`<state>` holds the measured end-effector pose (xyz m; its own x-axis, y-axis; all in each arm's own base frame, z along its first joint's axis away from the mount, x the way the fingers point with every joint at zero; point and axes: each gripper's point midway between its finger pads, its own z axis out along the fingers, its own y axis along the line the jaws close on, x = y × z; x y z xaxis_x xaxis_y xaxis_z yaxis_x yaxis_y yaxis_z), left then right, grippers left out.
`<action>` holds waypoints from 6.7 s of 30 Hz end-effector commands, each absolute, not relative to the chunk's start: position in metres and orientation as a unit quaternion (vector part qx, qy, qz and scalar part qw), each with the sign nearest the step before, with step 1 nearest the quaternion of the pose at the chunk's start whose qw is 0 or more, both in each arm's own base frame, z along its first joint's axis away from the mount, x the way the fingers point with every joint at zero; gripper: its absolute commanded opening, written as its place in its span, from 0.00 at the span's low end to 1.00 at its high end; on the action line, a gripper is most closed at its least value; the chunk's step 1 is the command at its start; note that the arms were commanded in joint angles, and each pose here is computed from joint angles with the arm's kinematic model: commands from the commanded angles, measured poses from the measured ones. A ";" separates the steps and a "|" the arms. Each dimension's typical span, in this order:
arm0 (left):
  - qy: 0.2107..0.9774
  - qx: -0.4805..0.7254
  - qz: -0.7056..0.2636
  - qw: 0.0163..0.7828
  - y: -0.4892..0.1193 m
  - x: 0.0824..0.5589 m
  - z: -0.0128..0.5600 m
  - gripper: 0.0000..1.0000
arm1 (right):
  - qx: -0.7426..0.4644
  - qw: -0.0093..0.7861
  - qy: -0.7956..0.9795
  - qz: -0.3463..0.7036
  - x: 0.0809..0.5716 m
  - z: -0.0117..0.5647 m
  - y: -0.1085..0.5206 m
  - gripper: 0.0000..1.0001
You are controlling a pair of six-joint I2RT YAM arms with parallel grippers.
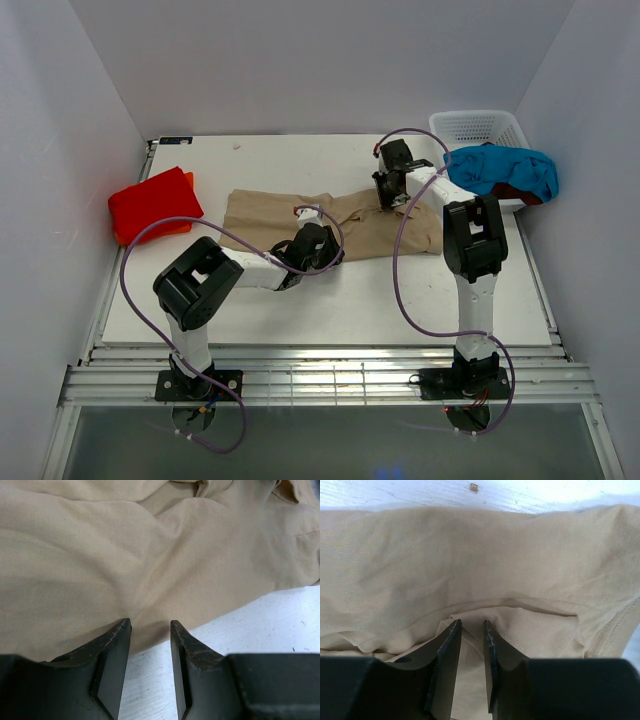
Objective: Fold and stack the t-shirts
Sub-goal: Fold the tshirt
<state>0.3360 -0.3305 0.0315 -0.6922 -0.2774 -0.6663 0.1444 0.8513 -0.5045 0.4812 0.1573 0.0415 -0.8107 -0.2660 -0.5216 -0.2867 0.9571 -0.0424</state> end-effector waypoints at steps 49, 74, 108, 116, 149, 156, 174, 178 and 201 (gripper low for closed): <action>0.906 -0.035 -0.234 0.350 -0.311 0.311 0.002 0.48 | -0.132 0.369 0.920 0.023 0.509 0.133 0.160 0.08; 0.889 -0.015 -0.242 0.389 -0.319 0.327 0.033 0.54 | -0.154 0.254 0.955 0.023 0.469 0.033 0.156 0.16; 0.911 -0.021 -0.204 0.359 -0.309 0.320 -0.001 0.54 | -0.110 0.336 0.934 -0.052 0.537 0.095 0.135 0.14; 0.914 -0.019 -0.203 0.352 -0.310 0.319 -0.006 0.54 | -0.104 0.347 0.928 -0.082 0.558 0.093 0.121 0.43; 0.918 -0.024 -0.214 0.334 -0.313 0.312 -0.014 0.58 | -0.142 0.342 0.929 0.014 0.486 0.093 0.148 0.46; 0.919 -0.024 -0.209 0.333 -0.310 0.311 -0.018 0.57 | -0.137 0.338 0.931 -0.014 0.502 0.079 0.143 0.44; 0.840 0.072 -0.332 0.424 -0.413 0.362 0.077 0.51 | -0.134 0.341 0.929 -0.056 0.506 0.084 0.128 0.08; 0.849 0.070 -0.335 0.402 -0.421 0.359 0.049 0.17 | -0.134 0.338 0.930 -0.057 0.505 0.082 0.127 0.08; 0.889 0.042 -0.296 0.346 -0.390 0.317 -0.010 0.00 | -0.062 0.393 0.902 -0.167 0.571 0.122 0.058 0.10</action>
<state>0.3464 -0.4119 0.0250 -0.6883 -0.2143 -0.6930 0.3305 0.7578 -0.5626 0.5445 0.0753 0.0895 -0.7396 -0.2381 -0.6296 -0.0593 0.9548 -0.2914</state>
